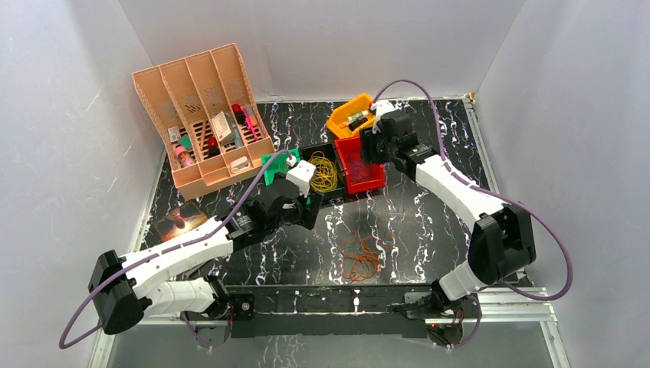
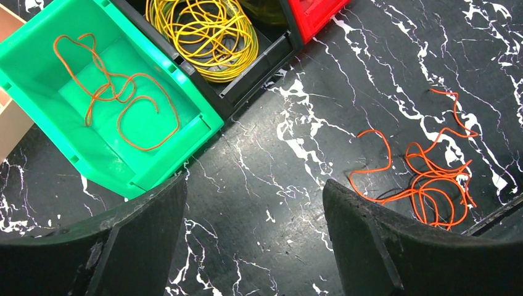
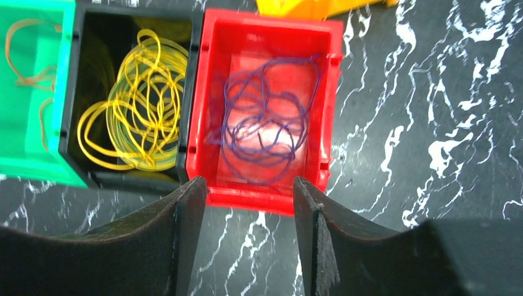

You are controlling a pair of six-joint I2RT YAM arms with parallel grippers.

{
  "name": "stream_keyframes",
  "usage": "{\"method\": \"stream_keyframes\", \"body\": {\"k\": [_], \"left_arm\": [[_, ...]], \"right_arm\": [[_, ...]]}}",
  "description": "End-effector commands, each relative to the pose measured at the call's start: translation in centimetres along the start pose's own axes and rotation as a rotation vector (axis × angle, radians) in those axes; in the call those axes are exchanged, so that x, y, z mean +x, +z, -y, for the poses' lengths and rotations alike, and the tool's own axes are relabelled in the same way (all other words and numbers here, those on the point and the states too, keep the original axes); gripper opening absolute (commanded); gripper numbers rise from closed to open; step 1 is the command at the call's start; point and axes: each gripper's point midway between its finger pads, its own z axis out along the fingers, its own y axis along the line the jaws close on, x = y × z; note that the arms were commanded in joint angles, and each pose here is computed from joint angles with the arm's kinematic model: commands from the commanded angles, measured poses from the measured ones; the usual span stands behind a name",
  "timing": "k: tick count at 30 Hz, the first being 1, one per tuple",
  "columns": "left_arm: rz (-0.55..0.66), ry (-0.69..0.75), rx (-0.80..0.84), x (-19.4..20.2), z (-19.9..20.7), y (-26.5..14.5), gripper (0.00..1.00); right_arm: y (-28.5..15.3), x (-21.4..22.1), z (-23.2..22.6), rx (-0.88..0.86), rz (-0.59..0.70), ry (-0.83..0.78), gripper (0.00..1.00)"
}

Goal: Untangle the cables

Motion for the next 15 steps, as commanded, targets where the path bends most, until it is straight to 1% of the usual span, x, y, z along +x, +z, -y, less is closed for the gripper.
{"method": "stream_keyframes", "body": {"k": [1, 4, 6, 13, 15], "left_arm": [[0.035, -0.018, 0.006, -1.8, 0.3, -0.1, 0.80], [0.033, -0.018, 0.009, -1.9, 0.5, 0.0, 0.80], [0.033, -0.019, 0.018, -2.0, 0.6, 0.0, 0.80], [0.034, -0.016, 0.013, -1.9, 0.3, -0.6, 0.80], [0.037, -0.021, 0.017, -1.9, 0.3, -0.8, 0.80]], "right_arm": [[-1.4, 1.9, -0.9, -0.084, -0.099, -0.099, 0.64], [-0.7, 2.1, -1.3, -0.112, -0.108, -0.117, 0.66], [0.0, 1.6, -1.5, -0.117, -0.096, -0.116, 0.66], [4.0, 0.5, -1.4, -0.105, -0.123, -0.129, 0.56], [5.7, 1.0, -1.3, -0.094, -0.147, -0.124, 0.50]]}}
